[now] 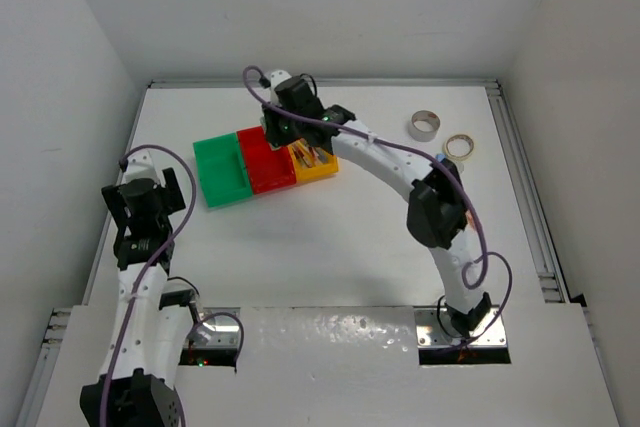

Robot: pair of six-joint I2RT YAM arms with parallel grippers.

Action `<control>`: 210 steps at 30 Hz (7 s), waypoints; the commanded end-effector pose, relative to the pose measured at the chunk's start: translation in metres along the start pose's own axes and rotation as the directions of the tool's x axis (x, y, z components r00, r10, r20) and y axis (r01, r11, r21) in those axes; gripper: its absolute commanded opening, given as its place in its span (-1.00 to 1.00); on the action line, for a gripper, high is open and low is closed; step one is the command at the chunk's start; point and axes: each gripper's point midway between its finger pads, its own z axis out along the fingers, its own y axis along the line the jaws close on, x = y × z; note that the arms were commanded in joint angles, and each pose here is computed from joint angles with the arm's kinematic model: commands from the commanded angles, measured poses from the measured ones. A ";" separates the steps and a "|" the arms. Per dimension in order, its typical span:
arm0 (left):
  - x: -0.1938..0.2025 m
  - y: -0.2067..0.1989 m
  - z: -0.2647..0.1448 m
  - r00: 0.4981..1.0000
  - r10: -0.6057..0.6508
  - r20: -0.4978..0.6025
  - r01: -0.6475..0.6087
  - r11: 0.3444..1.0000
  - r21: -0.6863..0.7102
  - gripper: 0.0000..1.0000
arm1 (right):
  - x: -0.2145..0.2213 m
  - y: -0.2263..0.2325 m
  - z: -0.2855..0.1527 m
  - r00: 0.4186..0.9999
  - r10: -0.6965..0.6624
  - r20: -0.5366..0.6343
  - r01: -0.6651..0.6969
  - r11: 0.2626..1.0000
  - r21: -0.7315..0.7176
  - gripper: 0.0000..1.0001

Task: Sort the stationery into containers
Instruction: Place the stationery in the storage box, then pick up the stationery from the center of the board, then place the stationery in the storage box, then pick up the stationery from the center of the board, then place the stationery in the storage box.

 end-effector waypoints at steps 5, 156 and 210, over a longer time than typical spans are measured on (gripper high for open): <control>-0.025 0.000 -0.005 0.985 -0.103 0.139 0.101 0.995 0.025 0.91 | 0.054 0.010 0.060 0.997 0.056 -0.052 -0.055 0.998 0.011 -1.00; -0.021 0.020 0.002 0.985 -0.112 0.130 0.120 0.991 -0.054 0.90 | 0.301 -0.354 -0.260 0.792 0.568 -0.223 -0.237 0.623 0.746 0.59; -0.019 0.030 0.000 0.985 -0.103 0.134 0.117 0.988 -0.100 0.90 | -0.039 -0.003 0.060 0.974 -0.055 0.222 0.049 0.998 0.030 -1.00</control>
